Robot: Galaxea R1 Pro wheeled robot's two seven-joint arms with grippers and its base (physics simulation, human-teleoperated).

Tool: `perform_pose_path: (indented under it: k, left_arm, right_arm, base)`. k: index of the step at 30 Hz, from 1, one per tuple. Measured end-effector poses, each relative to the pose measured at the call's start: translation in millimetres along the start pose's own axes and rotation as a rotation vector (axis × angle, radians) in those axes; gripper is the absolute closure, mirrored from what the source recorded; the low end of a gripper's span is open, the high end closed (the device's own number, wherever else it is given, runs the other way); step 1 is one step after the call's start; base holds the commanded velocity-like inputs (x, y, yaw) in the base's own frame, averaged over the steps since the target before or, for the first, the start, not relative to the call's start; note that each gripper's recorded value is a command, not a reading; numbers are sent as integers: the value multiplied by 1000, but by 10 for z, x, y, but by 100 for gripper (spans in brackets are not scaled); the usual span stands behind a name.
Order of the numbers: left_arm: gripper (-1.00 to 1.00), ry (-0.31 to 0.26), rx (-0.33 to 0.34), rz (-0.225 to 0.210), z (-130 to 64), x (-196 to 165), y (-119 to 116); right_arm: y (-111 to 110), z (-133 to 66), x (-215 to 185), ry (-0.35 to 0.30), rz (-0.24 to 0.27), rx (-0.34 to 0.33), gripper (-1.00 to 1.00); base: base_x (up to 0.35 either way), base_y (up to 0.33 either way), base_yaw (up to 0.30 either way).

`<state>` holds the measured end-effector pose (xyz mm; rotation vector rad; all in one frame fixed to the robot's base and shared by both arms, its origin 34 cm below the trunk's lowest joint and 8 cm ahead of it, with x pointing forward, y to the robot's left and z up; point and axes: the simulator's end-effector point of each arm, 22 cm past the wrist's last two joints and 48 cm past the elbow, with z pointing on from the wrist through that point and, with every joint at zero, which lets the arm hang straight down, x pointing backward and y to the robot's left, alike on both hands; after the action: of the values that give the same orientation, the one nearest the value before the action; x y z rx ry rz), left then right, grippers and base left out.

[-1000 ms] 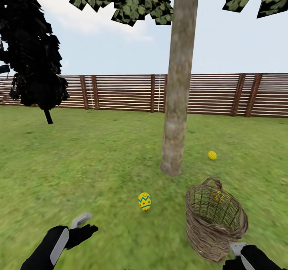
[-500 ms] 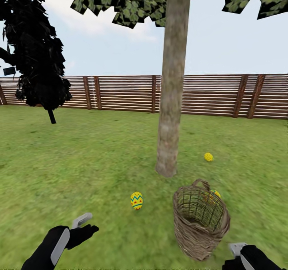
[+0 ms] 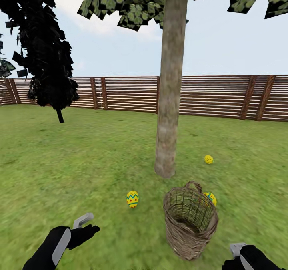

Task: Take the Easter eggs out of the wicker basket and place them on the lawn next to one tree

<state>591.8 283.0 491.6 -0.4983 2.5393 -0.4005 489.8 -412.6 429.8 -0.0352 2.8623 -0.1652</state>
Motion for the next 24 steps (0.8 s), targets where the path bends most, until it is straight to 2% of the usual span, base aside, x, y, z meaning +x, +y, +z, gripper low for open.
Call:
perform_pose_path:
  k: [15,21,24]
  left_arm:
    - [-100,17,-5,-4,-197,-105,-114]
    - [-100,18,-5,-5,-285,-166,-165]
    - [-100,20,-7,-5,-327,-194,-191]
  right_arm:
    - [-34,-283,-139,0,1,-2,-100]
    - [-19,-393,-194,0,3,-7,-100]
    - [-24,-449,-222,-1,6,-8,-100]
  base:
    - [-112,-304,287]
    - [-20,-274,288]
    - [-2,-106,184]
